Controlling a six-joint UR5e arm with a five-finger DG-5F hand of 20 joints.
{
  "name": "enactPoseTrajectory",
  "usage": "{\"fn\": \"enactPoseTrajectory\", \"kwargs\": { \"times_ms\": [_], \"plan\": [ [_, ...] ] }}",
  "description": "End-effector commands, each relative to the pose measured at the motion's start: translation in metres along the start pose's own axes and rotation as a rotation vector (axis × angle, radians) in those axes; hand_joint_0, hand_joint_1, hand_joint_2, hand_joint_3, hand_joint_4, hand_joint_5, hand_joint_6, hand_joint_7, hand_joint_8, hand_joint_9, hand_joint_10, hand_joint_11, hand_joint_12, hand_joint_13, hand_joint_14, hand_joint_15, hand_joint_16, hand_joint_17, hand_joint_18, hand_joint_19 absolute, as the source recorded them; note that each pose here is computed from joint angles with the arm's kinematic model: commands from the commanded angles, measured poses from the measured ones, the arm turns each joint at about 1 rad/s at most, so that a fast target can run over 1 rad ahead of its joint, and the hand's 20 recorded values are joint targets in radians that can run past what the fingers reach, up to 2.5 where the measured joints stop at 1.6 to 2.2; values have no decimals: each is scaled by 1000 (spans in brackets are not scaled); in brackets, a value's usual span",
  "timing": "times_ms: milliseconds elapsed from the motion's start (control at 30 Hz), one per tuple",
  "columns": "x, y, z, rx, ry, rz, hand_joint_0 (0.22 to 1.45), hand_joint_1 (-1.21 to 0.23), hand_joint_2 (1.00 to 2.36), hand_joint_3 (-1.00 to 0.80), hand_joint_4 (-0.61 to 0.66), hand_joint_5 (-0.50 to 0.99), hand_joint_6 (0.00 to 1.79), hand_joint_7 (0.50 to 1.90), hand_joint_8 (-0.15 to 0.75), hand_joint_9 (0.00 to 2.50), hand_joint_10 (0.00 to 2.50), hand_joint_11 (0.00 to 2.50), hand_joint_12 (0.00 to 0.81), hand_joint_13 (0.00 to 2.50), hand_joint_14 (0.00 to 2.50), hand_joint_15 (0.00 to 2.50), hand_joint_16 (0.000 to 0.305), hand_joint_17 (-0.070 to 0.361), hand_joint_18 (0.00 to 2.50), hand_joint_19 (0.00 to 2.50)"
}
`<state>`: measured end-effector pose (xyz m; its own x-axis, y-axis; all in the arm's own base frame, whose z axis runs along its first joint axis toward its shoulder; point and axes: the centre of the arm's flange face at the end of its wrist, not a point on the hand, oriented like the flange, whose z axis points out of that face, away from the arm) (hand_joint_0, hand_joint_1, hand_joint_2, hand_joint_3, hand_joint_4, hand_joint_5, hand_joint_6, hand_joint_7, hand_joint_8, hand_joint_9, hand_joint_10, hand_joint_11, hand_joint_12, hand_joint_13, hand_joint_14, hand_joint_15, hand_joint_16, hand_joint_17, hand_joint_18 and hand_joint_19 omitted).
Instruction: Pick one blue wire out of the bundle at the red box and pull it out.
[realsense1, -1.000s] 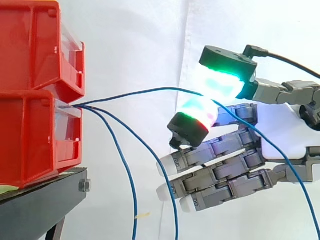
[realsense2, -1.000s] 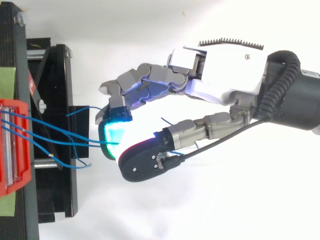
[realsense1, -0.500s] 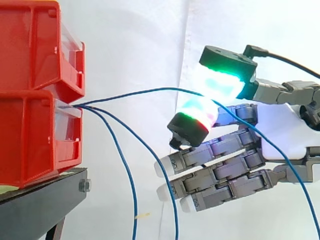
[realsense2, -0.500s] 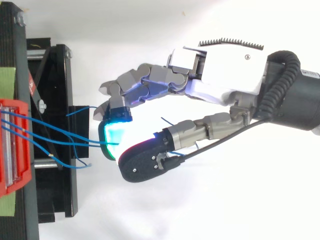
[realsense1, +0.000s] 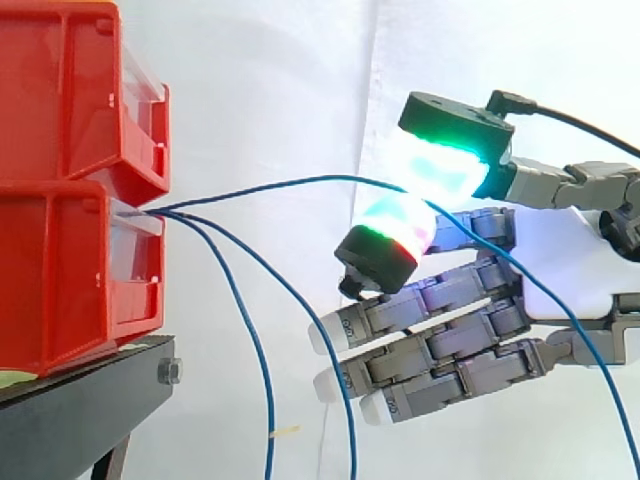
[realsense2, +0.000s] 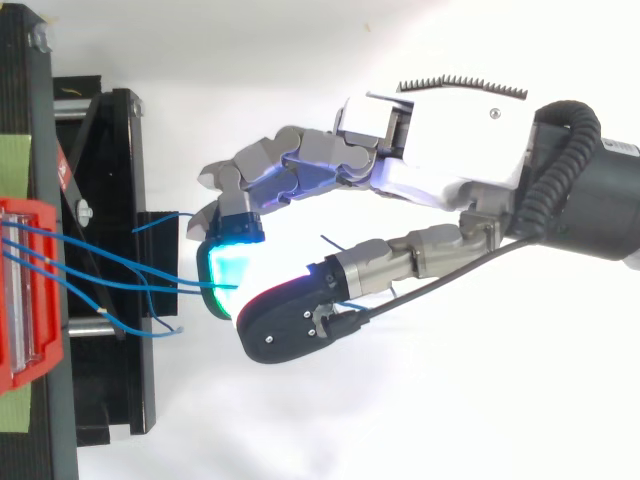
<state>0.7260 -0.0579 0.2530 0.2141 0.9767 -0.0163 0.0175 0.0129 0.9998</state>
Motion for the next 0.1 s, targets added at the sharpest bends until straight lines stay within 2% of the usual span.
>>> {"fn": "enactPoseTrajectory", "kwargs": {
  "times_ms": [0,67],
  "plan": [
    [0,0,0,0,0,0,643,-768,1011,-275,-16,-97,878,1178,227,447,7,249,364,158,4,140,58,131,66,88],
    [0,0,0,0,0,0,642,-768,1012,-272,-14,-97,878,1177,228,449,8,257,364,158,5,140,58,131,67,87]
  ]
}}
